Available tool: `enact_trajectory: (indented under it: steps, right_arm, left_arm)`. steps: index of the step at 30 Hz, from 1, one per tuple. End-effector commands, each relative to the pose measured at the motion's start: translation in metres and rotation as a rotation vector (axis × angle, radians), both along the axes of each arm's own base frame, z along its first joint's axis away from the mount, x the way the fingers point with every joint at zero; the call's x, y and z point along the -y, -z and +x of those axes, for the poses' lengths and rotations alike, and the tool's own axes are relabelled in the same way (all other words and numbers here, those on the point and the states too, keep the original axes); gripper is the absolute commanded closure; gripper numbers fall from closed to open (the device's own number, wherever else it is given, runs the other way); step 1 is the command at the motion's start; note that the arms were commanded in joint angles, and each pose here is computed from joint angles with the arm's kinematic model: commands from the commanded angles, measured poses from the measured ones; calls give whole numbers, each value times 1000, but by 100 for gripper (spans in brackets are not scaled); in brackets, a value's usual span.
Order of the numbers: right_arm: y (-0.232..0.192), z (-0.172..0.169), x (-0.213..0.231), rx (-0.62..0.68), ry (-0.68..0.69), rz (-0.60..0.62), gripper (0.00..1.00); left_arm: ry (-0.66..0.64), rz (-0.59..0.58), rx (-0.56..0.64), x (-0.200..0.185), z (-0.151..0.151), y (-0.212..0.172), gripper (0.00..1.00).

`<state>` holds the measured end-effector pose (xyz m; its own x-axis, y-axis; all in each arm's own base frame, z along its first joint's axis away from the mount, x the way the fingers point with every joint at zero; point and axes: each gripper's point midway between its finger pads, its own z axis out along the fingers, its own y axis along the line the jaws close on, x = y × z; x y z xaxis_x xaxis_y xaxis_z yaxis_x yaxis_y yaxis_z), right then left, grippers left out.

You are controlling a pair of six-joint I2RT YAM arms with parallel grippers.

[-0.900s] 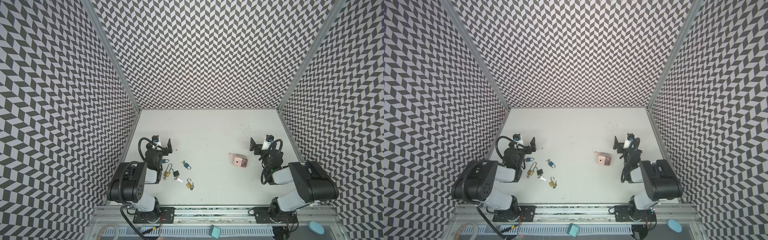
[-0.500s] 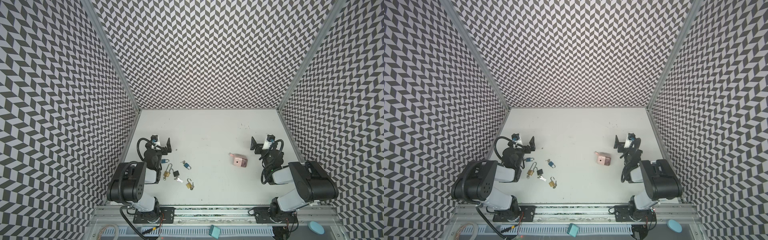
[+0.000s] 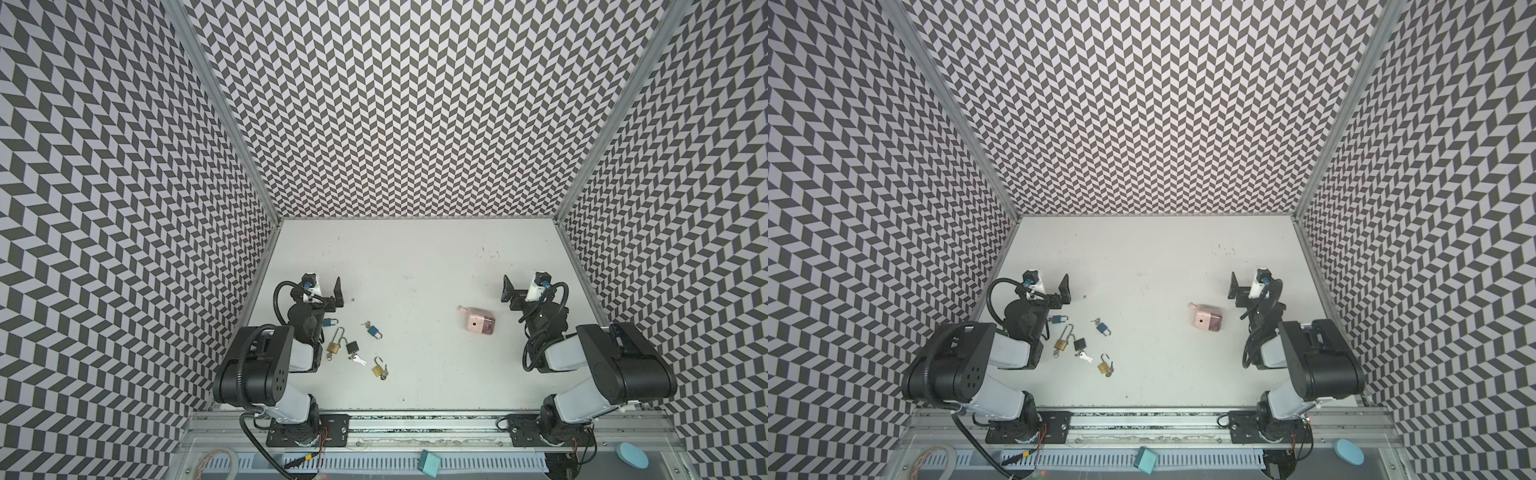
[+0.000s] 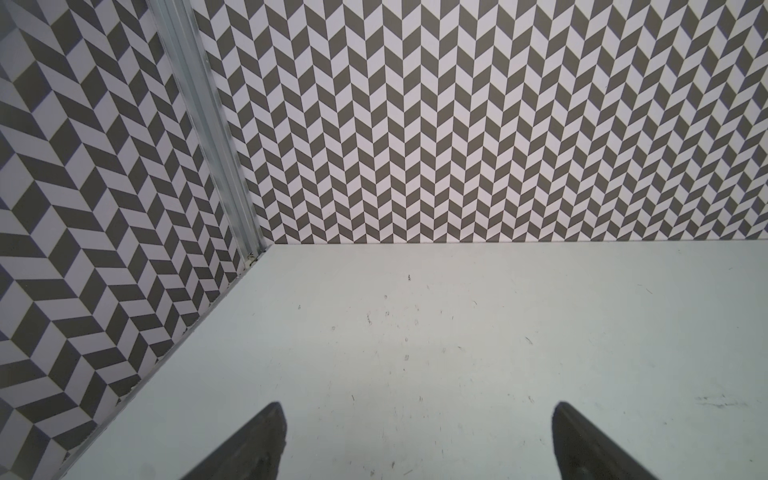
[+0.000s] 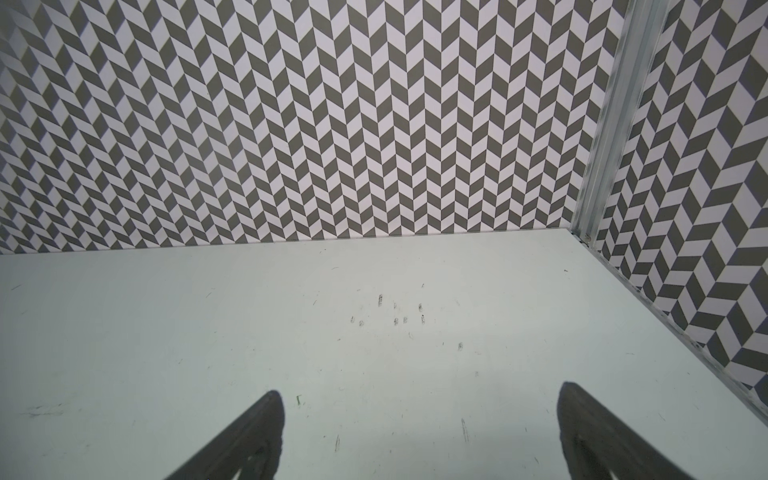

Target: Lock with the key

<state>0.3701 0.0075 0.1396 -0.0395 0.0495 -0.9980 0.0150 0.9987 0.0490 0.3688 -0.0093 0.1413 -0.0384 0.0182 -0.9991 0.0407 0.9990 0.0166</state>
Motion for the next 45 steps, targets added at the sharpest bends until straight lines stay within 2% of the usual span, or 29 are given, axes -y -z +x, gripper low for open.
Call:
enact_trajectory:
  steps: [1, 3, 5, 6, 8, 10, 11, 13, 16, 19, 20, 21, 23, 28, 30, 31, 33, 36, 41, 45]
  right_arm:
    - [-26, -5, 4, 94, 22, -3, 1]
    - [-40, -9, 0, 110, 26, -21, 1]
    - [-58, -3, -3, 99, 33, -22, 1]
    - [-76, 0, -2, 111, 38, 39, 1]
    - [-102, -1, -8, 165, -1, 182, 1]
    - [-126, -2, -28, 222, -129, 223, 1]
    - [-137, -4, -40, 247, -204, 246, 1]
    - [-152, -10, -58, 267, -321, 285, 1]
    - [-172, -19, -72, 271, -427, 398, 1]
    - [-179, -15, -70, 192, -422, 581, 1]
    - [-172, -7, -69, 105, -389, 647, 1]
    - [-165, -2, -70, 27, -366, 683, 1]
    - [-160, 0, -83, -84, -408, 695, 1]
    - [-152, -14, -100, -131, -532, 822, 1]
    - [-147, -18, -109, -145, -604, 811, 1]
    - [-145, -19, -119, -161, -660, 778, 5]
    - [-133, -14, -135, -235, -686, 730, 8]
    - [-110, -15, -176, -374, -699, 575, 7]
    - [-77, -57, -248, -455, -764, 370, 3]
    - [-44, -97, -304, -548, -878, 230, 4]
  left_arm:
    - [-31, 29, 109, 1, -13, -25, 0]
    - [-104, 37, 117, -3, -15, -36, 0]
    - [-263, 6, 73, -18, -11, -47, 0]
    - [-344, -32, 48, -27, -10, -55, 0]
    - [-482, -168, 31, -47, -11, -71, 0]
    - [-596, -334, -12, -59, -14, -78, 0]
    - [-601, -388, -28, -59, -12, -83, 0]
    - [-595, -467, -71, -54, -9, -87, 0]
    - [-490, -529, -115, -35, -3, -95, 0]
    - [-370, -603, -171, -10, -4, -99, 0]
    - [-328, -615, -197, 3, -6, -100, 0]
    - [-286, -612, -217, 15, -7, -103, 0]
    - [-227, -572, -266, 42, -13, -106, 0]
    - [-92, -512, -362, 85, -29, -105, 0]
    - [-17, -518, -397, 98, -33, -103, 0]
    - [23, -516, -414, 104, -36, -102, 0]
    - [57, -505, -439, 110, -40, -98, 0]
    - [68, -511, -476, 112, -43, -87, 0]
    - [53, -559, -561, 108, -44, -69, 0]
    - [37, -626, -560, 86, -47, -63, 0]
